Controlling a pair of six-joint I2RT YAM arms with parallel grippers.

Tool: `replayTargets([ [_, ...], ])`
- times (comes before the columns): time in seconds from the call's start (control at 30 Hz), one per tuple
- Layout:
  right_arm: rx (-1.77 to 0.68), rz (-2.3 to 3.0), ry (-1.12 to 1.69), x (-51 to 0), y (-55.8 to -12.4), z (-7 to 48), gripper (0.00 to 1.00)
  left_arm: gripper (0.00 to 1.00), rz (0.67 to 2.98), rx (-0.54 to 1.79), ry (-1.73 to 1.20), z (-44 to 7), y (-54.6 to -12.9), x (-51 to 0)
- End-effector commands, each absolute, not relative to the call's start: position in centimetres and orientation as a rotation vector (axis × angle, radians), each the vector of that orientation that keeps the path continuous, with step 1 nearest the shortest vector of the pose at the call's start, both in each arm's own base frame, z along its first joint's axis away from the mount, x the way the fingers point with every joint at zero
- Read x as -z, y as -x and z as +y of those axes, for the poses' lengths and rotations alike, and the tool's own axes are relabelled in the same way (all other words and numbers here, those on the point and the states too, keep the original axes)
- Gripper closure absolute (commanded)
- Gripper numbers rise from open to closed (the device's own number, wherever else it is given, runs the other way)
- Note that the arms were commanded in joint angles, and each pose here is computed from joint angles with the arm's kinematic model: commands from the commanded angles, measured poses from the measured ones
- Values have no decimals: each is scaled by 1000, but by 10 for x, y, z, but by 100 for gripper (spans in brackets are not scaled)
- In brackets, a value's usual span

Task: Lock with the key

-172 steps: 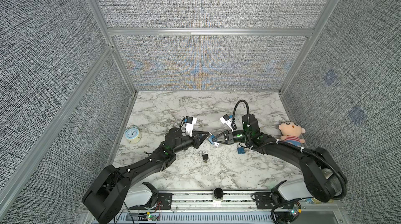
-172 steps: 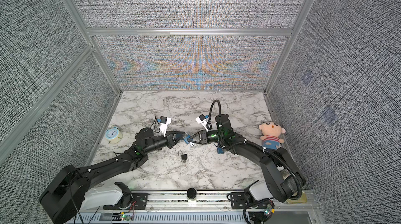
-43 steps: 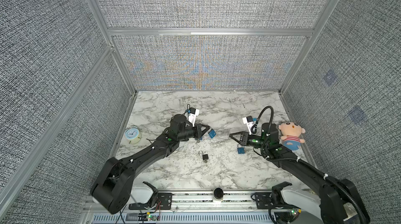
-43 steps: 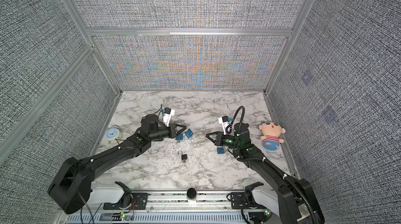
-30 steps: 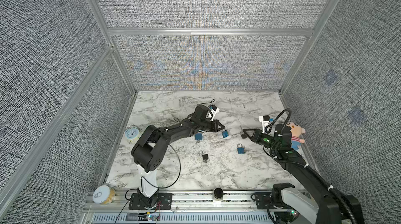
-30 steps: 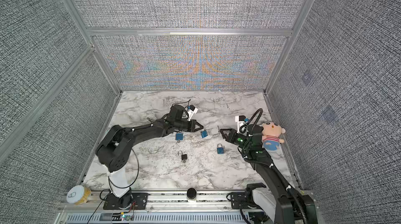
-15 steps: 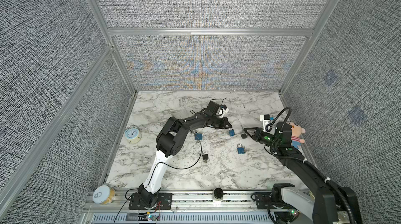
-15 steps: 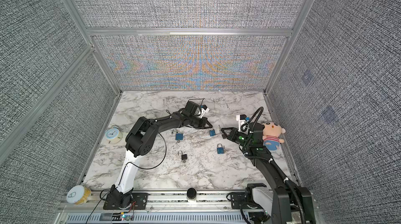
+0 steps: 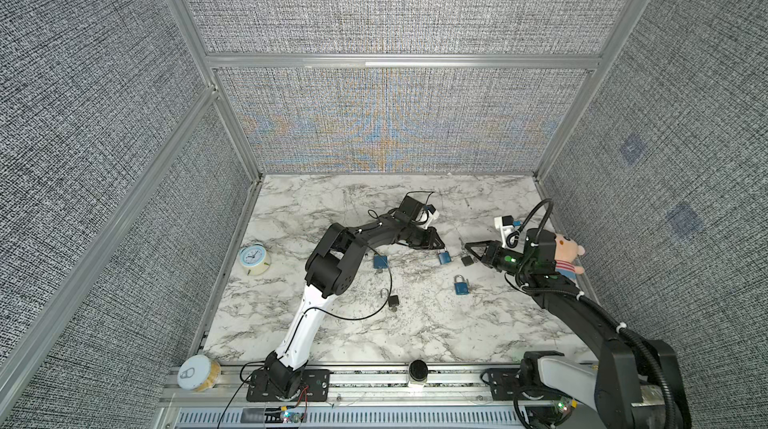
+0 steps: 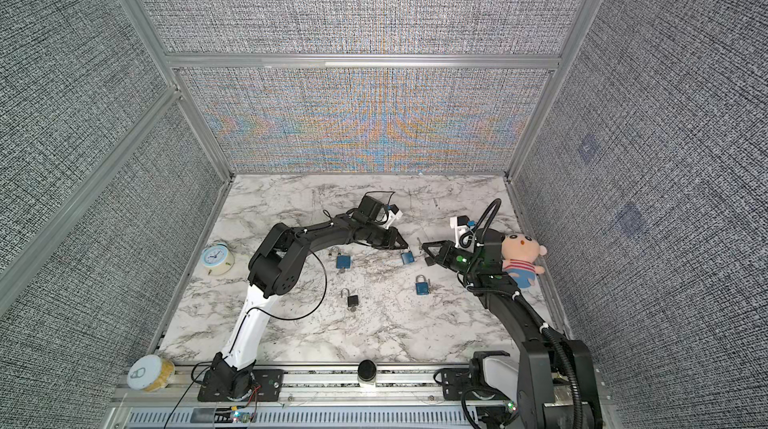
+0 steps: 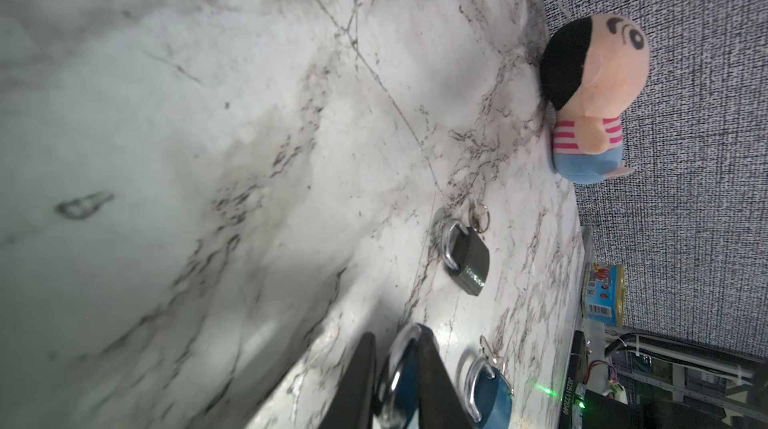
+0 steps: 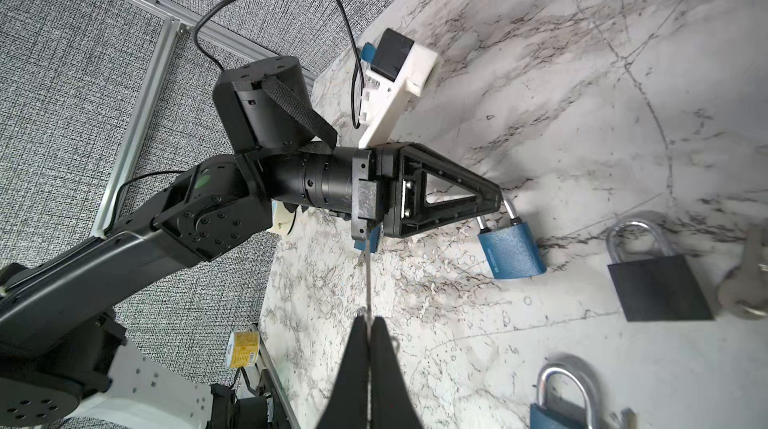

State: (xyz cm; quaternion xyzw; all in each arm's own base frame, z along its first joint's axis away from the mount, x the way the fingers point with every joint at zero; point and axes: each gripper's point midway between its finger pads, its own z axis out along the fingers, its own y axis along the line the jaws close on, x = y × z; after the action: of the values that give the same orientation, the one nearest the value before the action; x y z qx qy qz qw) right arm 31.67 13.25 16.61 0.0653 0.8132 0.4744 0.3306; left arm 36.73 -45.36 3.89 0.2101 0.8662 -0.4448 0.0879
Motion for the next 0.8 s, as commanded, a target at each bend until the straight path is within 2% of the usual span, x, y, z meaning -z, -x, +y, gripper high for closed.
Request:
replayTargets([
  [0.0, -1230, 2129, -161, -168, -319, 132, 100, 72, 2576, 1294, -587, -449, -375, -38],
  [0.17, -1160, 2171, -196, -161, -323, 125, 100, 68, 2536, 1290, -549, -443, -386, -47],
  [0.43, -1023, 2267, -202, -141, -334, 115, 100, 68, 2433, 1280, -474, -413, -408, -83],
  [0.57, -987, 2336, -207, -122, -345, 112, 100, 68, 2344, 1273, -444, -394, -402, -115],
  [0.77, -1011, 2408, -220, -91, -363, 117, 100, 68, 2226, 1266, -424, -362, -368, -162],
])
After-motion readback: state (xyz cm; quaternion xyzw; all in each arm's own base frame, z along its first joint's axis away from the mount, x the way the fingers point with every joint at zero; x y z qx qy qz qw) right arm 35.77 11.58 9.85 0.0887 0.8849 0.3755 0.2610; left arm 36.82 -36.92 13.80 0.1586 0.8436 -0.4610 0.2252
